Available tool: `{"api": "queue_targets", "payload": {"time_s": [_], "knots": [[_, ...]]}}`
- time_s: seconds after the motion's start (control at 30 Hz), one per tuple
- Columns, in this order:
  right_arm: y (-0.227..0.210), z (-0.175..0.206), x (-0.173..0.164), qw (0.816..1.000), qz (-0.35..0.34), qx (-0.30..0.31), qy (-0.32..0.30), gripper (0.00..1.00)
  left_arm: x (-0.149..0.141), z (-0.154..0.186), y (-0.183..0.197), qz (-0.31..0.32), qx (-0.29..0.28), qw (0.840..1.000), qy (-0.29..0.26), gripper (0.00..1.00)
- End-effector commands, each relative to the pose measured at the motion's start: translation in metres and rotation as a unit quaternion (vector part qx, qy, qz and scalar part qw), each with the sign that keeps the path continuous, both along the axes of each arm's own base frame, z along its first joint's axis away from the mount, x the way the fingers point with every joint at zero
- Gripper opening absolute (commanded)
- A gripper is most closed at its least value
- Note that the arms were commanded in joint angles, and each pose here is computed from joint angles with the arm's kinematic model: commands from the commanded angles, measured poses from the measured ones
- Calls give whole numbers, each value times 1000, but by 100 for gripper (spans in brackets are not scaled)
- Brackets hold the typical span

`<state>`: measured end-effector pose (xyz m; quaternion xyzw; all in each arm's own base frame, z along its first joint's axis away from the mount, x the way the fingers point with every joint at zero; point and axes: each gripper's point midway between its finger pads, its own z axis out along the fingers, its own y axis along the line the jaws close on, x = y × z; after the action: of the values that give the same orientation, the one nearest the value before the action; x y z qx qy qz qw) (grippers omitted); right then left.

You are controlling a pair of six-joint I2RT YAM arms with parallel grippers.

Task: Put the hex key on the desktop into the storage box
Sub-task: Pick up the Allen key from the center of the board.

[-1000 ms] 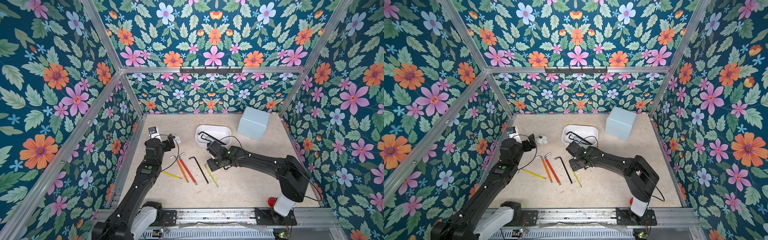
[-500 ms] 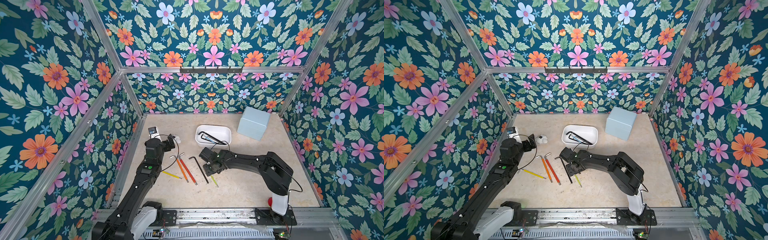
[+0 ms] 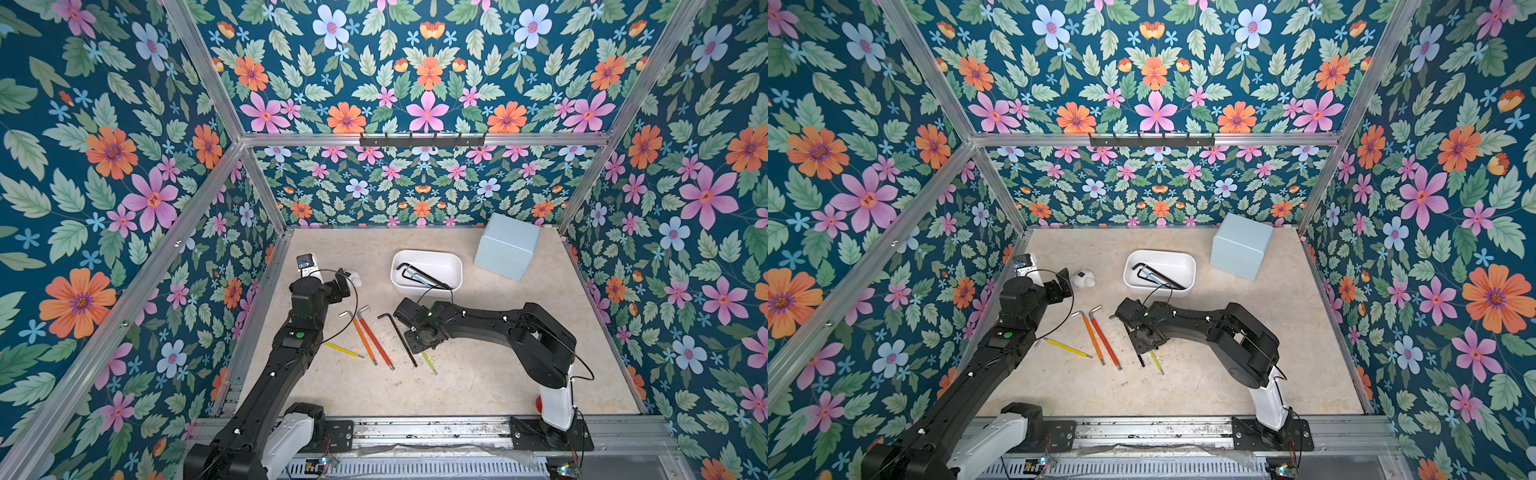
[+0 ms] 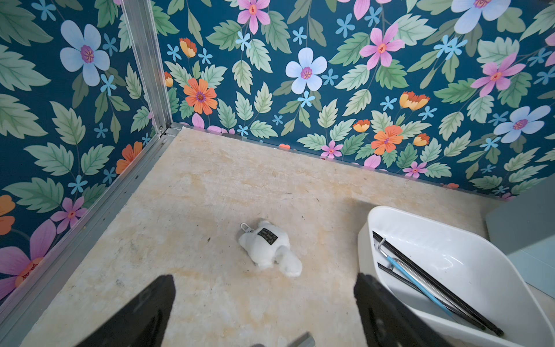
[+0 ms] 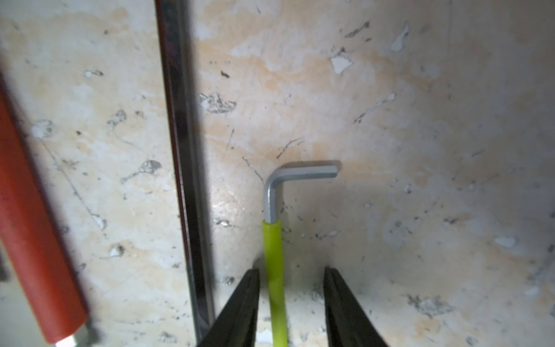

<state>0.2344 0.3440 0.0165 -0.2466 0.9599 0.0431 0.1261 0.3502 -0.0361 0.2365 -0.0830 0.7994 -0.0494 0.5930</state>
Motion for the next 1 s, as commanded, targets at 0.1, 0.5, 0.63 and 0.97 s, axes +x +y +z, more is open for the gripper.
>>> {"api": "queue_targets", "payload": {"time_s": [0.1,0.5,0.63,0.97], "knots": [[-6,-11,-9,1000,-7,-19,20,30,0,6,1,1,2,1000,-8,99],[-8,-18,-15,999,-3,-32,27,0,-1,7,1,1,1,1000,-11,99],[-5,-10,-12,1000,9,-23,18,0,-2,8,1,1,0,1000,-12,99],[-2,52,18,997,58,44,-22,0,-4,12,2,2,-2,1000,-19,99]]}}
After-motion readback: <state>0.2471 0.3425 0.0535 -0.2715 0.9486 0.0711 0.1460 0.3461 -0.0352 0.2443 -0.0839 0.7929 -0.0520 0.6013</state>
